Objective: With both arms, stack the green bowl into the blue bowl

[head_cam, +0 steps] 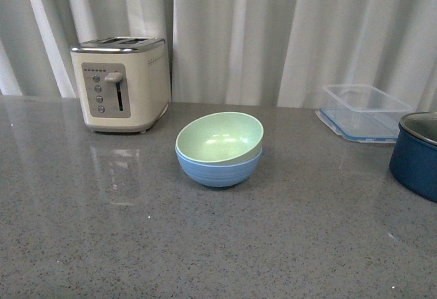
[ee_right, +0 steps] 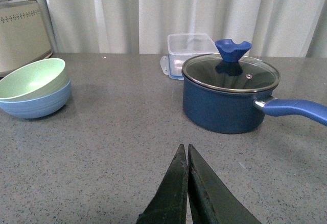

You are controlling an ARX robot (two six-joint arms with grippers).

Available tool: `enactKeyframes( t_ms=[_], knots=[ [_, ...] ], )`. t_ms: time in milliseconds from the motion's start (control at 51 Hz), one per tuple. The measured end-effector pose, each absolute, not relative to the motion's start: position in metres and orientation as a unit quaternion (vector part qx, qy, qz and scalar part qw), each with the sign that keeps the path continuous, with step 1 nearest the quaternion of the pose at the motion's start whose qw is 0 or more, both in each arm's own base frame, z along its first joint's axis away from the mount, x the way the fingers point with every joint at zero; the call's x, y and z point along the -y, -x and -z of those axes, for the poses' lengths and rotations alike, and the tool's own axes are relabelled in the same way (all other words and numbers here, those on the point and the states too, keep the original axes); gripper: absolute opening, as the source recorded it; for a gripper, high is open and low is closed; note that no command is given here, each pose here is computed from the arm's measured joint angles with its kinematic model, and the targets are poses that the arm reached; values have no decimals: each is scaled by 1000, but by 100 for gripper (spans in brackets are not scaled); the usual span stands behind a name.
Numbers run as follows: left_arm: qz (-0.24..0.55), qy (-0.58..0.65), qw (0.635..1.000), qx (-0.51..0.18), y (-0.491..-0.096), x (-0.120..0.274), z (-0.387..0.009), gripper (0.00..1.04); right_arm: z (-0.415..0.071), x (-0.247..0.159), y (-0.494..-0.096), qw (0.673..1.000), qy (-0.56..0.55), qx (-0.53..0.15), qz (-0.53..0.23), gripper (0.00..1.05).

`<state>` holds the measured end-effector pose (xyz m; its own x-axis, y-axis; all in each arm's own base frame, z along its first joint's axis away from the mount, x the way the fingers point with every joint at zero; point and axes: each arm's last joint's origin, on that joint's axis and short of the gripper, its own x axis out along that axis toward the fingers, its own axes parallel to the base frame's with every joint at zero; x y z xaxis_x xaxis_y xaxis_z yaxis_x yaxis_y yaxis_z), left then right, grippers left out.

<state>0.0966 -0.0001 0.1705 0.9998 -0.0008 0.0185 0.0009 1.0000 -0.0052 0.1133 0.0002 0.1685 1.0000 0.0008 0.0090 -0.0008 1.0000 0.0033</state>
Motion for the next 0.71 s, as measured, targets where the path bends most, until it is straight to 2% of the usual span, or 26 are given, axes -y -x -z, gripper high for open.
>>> enactKeyframes(
  t_ms=[373, 451, 706],
  knots=[
    [0, 3, 1000, 9, -97, 0, -171, 98, -168, 0, -107, 1000, -2, 3, -1, 1],
    [1, 3, 1000, 9, -97, 0, -171, 98, -163, 0, -101, 1000, -1, -14, -1, 1],
    [0, 3, 1000, 9, -97, 0, -170, 98, -165, 0, -98, 1000, -1, 1, -1, 2]
  ],
)
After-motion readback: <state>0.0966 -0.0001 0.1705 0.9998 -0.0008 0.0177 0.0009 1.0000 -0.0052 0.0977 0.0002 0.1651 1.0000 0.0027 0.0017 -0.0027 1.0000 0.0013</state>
